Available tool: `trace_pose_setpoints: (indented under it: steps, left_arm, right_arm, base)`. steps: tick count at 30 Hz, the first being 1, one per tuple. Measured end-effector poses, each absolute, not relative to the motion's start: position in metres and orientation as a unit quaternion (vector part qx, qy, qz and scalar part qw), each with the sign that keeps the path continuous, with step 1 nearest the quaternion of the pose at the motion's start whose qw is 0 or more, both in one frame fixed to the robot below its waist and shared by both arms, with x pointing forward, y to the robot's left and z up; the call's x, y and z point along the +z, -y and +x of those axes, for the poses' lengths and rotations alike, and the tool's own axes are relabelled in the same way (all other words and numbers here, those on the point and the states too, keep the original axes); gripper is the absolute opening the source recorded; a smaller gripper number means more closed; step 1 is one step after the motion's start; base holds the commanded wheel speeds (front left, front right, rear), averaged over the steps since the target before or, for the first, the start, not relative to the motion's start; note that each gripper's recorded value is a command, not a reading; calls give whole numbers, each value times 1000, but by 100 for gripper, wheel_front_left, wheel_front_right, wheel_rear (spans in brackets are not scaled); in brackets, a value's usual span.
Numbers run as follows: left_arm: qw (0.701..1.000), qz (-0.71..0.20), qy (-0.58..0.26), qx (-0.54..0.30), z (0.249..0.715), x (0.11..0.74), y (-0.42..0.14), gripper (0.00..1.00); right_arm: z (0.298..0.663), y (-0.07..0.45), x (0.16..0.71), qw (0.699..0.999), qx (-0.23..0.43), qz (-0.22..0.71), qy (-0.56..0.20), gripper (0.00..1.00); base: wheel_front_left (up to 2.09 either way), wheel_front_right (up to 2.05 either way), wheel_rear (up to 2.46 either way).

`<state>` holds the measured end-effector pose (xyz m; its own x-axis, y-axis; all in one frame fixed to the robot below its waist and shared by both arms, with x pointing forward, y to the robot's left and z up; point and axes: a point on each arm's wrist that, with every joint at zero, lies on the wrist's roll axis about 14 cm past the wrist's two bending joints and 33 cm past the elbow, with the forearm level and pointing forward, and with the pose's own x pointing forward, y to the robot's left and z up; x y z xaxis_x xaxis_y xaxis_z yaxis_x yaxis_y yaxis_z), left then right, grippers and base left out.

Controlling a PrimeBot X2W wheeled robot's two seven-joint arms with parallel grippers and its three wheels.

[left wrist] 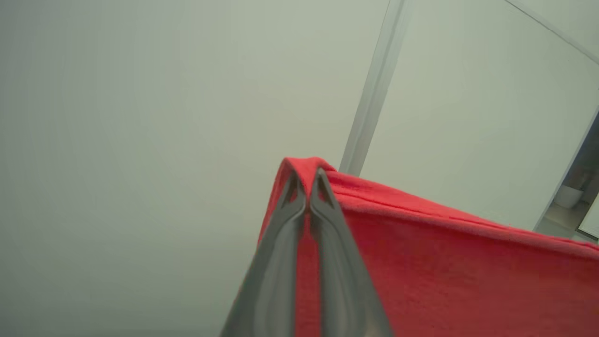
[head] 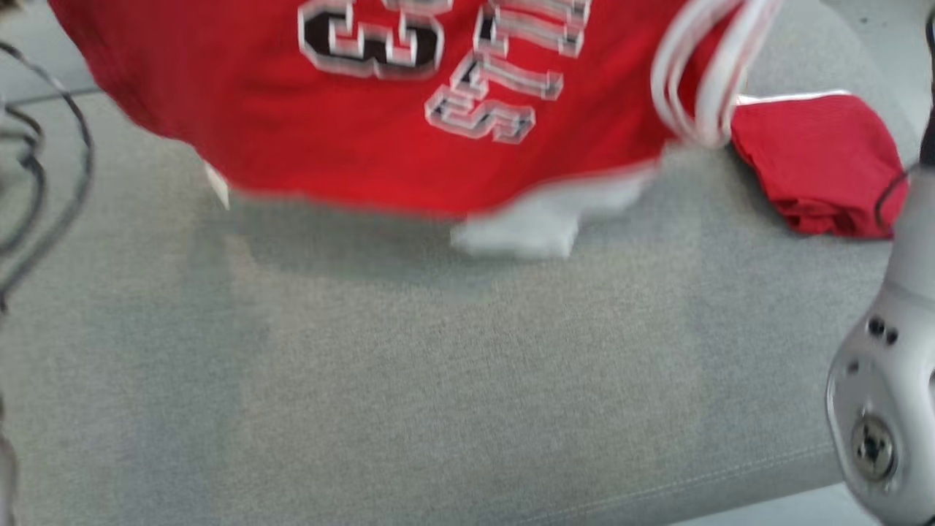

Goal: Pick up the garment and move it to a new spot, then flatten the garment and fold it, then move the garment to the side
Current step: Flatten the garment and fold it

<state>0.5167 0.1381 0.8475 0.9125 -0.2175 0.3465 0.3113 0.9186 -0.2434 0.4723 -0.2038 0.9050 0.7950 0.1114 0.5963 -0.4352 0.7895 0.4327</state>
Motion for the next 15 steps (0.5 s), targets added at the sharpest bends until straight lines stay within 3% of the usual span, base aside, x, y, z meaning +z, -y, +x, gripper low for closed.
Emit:
trace_pose_setpoints:
  steps: [5,10,15]
  left_arm:
    - [974,-88,185,-101,567,856,-147,0]
    - [957,-14,275,-88,605,882,-142,0]
    - [949,29,297,-105,647,854,-134,0]
  right_arm:
    - [515,199,926,897,124,269,327,0]
    - [552,186,932,884,118,263,368,0]
    - [594,166,873,899,129,269,321,0]
  base:
    - [0,0,0]
    - [0,0,0]
    - [0,0,0]
